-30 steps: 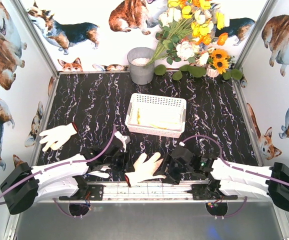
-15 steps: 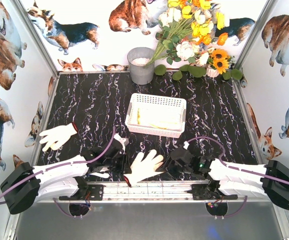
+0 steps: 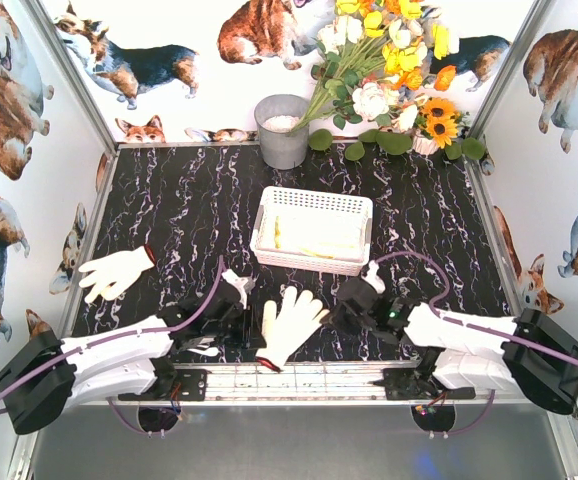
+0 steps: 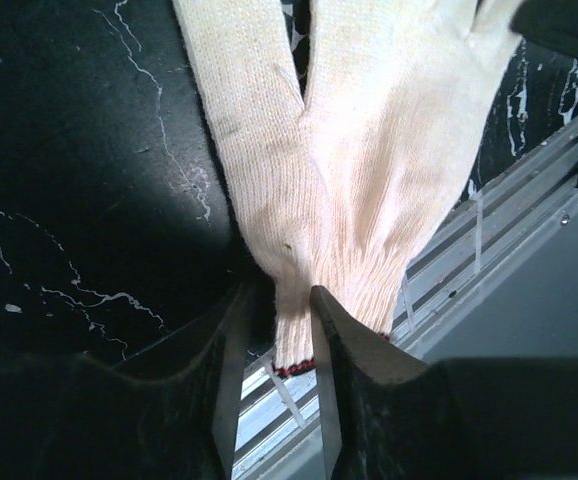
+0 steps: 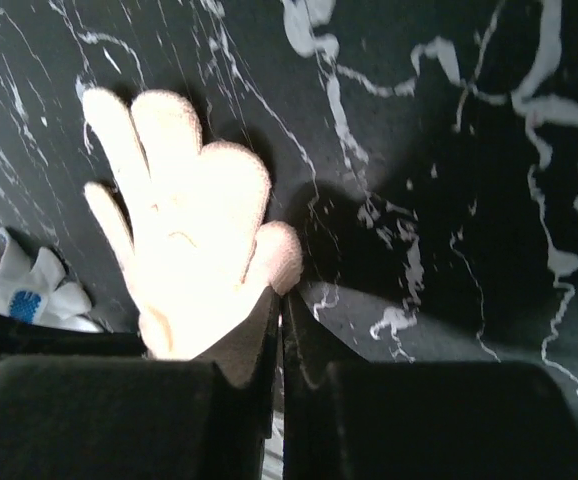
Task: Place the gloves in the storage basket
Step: Adjust the glove at the center of the board.
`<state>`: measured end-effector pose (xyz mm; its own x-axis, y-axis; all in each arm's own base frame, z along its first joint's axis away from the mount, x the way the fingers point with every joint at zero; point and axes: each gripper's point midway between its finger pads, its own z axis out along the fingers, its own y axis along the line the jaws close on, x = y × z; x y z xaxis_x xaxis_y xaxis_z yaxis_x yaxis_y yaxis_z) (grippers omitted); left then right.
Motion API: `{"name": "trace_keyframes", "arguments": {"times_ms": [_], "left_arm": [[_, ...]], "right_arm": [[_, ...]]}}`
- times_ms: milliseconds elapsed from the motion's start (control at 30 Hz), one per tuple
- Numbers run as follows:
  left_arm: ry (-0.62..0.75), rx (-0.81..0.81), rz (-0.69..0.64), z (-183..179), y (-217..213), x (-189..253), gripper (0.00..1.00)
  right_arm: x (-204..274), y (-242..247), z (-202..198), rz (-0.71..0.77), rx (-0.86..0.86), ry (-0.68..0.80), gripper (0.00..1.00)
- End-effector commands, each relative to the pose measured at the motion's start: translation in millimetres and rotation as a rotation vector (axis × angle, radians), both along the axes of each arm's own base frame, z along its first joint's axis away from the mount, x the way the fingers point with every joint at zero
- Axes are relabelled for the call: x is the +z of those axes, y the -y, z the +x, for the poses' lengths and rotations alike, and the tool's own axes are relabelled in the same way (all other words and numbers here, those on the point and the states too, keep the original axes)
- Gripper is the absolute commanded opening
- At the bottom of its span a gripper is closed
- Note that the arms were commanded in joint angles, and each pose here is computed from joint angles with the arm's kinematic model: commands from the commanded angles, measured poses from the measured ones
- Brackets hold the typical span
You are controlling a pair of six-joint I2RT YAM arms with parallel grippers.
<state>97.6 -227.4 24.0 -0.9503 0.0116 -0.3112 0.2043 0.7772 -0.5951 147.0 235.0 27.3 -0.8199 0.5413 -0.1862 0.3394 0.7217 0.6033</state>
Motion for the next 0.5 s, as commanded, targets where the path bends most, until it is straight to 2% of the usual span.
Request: {"name": "trace_keyframes", "arguments": {"times_ms": [0, 167, 267, 433, 467], "left_arm": [[0.025, 0.016, -0.070, 5, 8, 14, 0.29], [0.121, 0.020, -0.067, 18, 7, 39, 0.40], [0.135, 0.001, -0.100, 18, 13, 50, 0.41], [0.095, -0.045, -0.194, 9, 30, 51, 0.40], [0.091, -0.047, -0.207, 8, 32, 51, 0.40]], "right_arm": [[17, -2, 33, -0.083, 0.046, 0.144, 0.00], [24, 1, 49, -0.187, 0.093, 0.212, 0.00], [31, 3, 55, -0.231, 0.121, 0.242, 0.02], [53, -2, 47, -0.211, 0.189, 0.245, 0.40], [56, -3, 42, -0.193, 0.205, 0.232, 0.45]]}}
